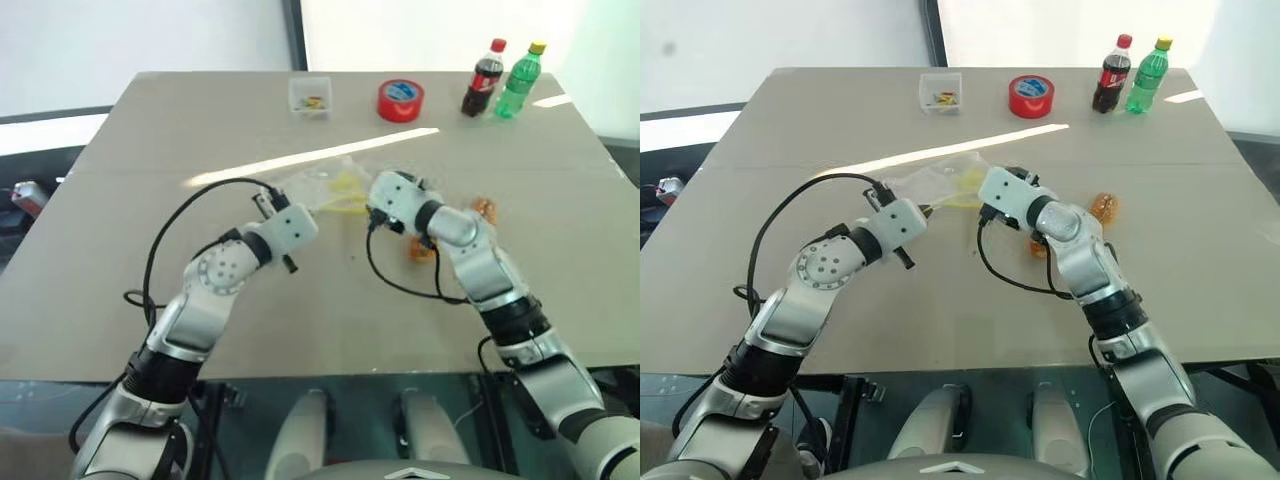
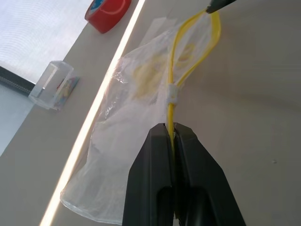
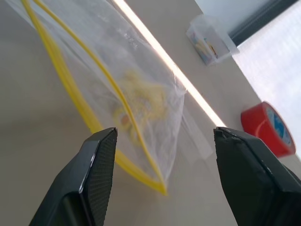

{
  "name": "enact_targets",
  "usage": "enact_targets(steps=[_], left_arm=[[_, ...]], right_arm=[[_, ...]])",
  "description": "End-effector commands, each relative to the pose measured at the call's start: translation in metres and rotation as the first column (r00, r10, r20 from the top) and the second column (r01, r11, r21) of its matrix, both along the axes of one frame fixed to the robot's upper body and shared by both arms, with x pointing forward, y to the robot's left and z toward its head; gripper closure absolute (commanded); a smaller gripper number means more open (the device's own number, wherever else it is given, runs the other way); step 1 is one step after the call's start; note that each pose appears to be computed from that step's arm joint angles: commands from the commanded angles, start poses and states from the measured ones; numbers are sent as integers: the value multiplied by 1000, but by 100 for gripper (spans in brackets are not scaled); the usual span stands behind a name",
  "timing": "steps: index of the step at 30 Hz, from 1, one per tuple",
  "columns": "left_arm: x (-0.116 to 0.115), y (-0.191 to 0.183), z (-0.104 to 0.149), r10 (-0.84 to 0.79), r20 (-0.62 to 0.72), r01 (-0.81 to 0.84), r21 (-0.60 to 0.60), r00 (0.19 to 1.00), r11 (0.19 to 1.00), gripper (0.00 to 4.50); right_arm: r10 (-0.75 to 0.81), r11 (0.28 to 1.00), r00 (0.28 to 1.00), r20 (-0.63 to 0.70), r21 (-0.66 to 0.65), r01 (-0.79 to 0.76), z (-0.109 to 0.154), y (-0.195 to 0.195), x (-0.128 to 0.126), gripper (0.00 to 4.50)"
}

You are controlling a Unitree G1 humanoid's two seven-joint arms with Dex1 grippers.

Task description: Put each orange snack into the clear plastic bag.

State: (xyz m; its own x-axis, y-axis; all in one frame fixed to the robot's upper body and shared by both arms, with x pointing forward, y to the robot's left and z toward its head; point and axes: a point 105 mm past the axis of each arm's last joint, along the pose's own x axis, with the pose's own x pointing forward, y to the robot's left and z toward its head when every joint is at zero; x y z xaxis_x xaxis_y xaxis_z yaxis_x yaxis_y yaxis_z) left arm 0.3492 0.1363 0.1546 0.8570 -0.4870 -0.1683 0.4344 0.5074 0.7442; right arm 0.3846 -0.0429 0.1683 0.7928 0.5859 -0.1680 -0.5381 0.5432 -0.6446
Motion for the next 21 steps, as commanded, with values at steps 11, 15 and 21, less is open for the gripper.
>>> enact_targets(steps=[11,15,21], left_arm=[[-3,-3,15,-3,57,6,-57,998,998,450],[-5,-5,17,-11,63,16,-75,998,997,450],[-8,-9,17,-43,63,48,-73,997,996,450]], right_arm=[[-35,982,997,-75,184,48,10,15,1,441],[-17,980,995,-94,194,36,7,23,7,441],[23,980,995,-97,198,-4,-1,40,16,441]])
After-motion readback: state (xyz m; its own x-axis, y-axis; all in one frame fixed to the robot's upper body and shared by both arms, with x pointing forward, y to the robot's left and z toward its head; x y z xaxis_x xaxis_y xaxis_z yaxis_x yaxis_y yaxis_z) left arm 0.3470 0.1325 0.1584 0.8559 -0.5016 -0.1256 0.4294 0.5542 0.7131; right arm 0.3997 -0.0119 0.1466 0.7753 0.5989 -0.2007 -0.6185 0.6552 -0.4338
